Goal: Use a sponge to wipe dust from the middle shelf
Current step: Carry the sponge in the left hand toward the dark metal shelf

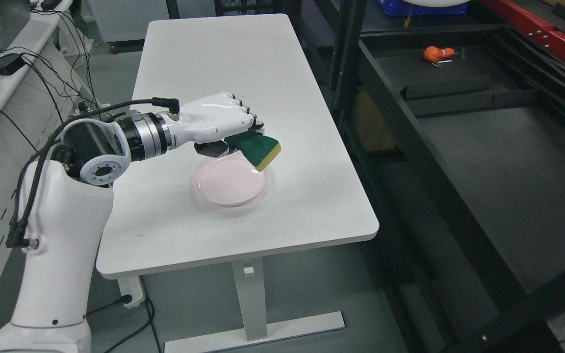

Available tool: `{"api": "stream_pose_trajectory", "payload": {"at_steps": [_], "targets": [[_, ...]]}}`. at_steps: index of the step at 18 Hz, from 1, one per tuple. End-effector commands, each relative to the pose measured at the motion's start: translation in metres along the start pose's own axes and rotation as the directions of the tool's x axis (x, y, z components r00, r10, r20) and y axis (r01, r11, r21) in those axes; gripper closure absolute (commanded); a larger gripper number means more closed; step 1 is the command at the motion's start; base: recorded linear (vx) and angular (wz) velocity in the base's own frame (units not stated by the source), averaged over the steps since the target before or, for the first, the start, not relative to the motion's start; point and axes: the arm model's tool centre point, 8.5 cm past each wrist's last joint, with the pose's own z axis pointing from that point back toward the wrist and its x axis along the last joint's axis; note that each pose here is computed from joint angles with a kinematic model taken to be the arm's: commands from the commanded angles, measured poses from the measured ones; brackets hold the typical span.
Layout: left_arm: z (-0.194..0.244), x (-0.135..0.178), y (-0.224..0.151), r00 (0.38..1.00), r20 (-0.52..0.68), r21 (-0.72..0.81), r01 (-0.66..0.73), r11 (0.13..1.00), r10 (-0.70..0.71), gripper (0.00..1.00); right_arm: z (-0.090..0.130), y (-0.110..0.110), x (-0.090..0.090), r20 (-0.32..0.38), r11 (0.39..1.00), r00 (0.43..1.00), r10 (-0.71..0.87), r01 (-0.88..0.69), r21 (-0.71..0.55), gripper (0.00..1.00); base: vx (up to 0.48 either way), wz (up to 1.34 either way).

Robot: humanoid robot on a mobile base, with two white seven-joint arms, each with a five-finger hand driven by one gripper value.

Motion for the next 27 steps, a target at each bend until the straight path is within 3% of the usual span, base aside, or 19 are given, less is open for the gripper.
{"api": "stream_pose_trajectory", "payload": {"at_steps": [1, 11, 20, 23, 27], "targets": [[-0.016, 0.018, 0.002, 0.999, 0.042, 0.018, -0.009, 1.0, 0.008, 0.8, -0.001, -0.01, 0.003, -0.048, 1.0, 0.999, 0.003, -0.004, -0.013, 0.0, -0.291, -0.33], [-0.061, 0.067, 0.042, 0.981, 0.175, 0.053, 0.075, 0.996, -0.084, 0.79, -0.001, -0.01, 0.002, -0.05, 1.0, 0.999, 0.003, -0.004, -0.014, 0.0, -0.317, -0.41], [-0.06, 0.064, 0.074, 0.975, 0.166, 0.089, 0.136, 0.987, -0.149, 0.79, -0.001, -0.01, 0.002, -0.05, 1.0, 0.999, 0.003, -0.004, -0.014, 0.0, -0.318, -0.58], [-0.056, 0.064, 0.106, 0.965, 0.16, 0.137, 0.186, 0.973, -0.207, 0.79, -0.001, -0.01, 0.003, -0.048, 1.0, 0.999, 0.003, -0.004, -0.013, 0.0, -0.272, -0.85], [-0.066, 0.098, 0.152, 0.911, 0.281, 0.209, 0.248, 0.946, -0.301, 0.79, -0.001, -0.01, 0.003, -0.048, 1.0, 0.999, 0.003, -0.004, -0.013, 0.0, -0.215, -0.93]]}}
